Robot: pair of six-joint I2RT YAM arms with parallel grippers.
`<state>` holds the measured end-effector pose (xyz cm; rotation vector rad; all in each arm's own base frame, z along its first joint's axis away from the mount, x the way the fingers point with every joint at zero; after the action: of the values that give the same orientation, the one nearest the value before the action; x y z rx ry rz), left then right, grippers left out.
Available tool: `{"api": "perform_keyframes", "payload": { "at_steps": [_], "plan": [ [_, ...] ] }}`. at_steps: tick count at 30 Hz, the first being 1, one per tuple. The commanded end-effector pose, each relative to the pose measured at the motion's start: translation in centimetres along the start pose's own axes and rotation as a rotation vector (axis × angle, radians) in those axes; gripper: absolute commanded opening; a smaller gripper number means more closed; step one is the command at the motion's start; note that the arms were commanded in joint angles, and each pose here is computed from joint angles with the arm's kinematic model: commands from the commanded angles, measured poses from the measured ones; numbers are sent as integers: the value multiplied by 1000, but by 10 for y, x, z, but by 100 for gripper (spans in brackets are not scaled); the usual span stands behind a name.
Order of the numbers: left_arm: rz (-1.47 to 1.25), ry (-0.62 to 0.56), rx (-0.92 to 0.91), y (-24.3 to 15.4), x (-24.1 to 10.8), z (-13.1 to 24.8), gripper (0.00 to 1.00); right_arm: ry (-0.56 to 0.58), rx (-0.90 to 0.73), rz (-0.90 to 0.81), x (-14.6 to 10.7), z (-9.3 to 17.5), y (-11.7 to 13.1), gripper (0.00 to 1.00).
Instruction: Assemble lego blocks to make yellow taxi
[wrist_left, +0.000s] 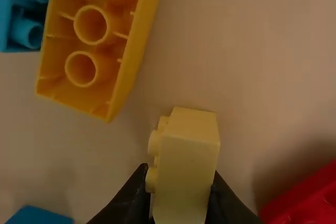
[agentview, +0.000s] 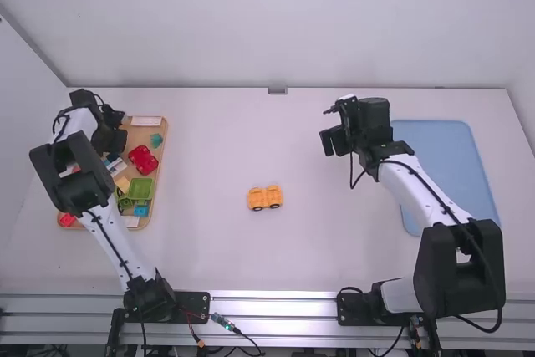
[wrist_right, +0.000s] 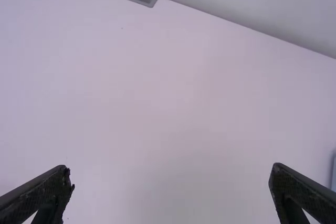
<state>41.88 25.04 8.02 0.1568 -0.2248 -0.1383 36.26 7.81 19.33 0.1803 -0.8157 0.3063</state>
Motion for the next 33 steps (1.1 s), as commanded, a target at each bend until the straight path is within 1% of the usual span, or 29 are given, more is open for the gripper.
{"api": "perform_keyframes", "payload": {
  "at_steps": [1, 2, 6, 8, 11, 13, 14, 19, 22, 27, 30, 33],
  "plan": [
    [41, -17, -18, -1, -1, 8, 22, -14, 0, 1, 7, 0, 1, 99],
    [42, -32, -22, -1, 0, 8, 17, -15, 0, 1, 8, 0, 1, 99],
    [38, -70, -46, -3, 5, 8, 17, -15, 0, 2, 8, 0, 1, 99],
    [40, -80, -57, -3, 6, 9, 12, -15, 0, 1, 8, 0, 1, 99],
    [77, -89, -46, -2, 8, 9, 9, -16, 0, 1, 8, 0, 1, 99],
    [96, -96, -38, 0, 9, 10, 3, -18, -1, 2, 8, 0, 1, 99],
    [107, -102, -36, 1, 11, 11, 2, -20, 0, 2, 8, 0, 1, 99],
    [131, -119, -27, 4, 16, 22, 2, -19, 1, -2, 8, 0, 1, 99],
    [117, -150, -29, 0, 23, 36, 2, -22, 2, -46, 9, 0, 1, 100],
    [110, -239, 11, -6, 32, 68, 2, -21, 31, -58, 9, 1, 3, 99],
    [65, -307, 43, -23, 33, 91, 2, -23, 40, -57, 9, 1, 4, 99],
    [-29, -344, 63, -45, 30, 105, 2, -29, 97, -53, 10, 1, 9, 100]
  ]
}}
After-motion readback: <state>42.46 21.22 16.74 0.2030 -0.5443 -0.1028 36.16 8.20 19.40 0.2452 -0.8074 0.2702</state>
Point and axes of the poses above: each hand's point on the last joint's axis, 136 mm out from that joint toward the fingers, its own z axis back along the fingers, its own y axis along the line the jaws close on, x = y × z, the point moved 8 cm from there along z, back along the fingers, and after that the axes turned 8 degrees about -z, right-handed, at the moved point
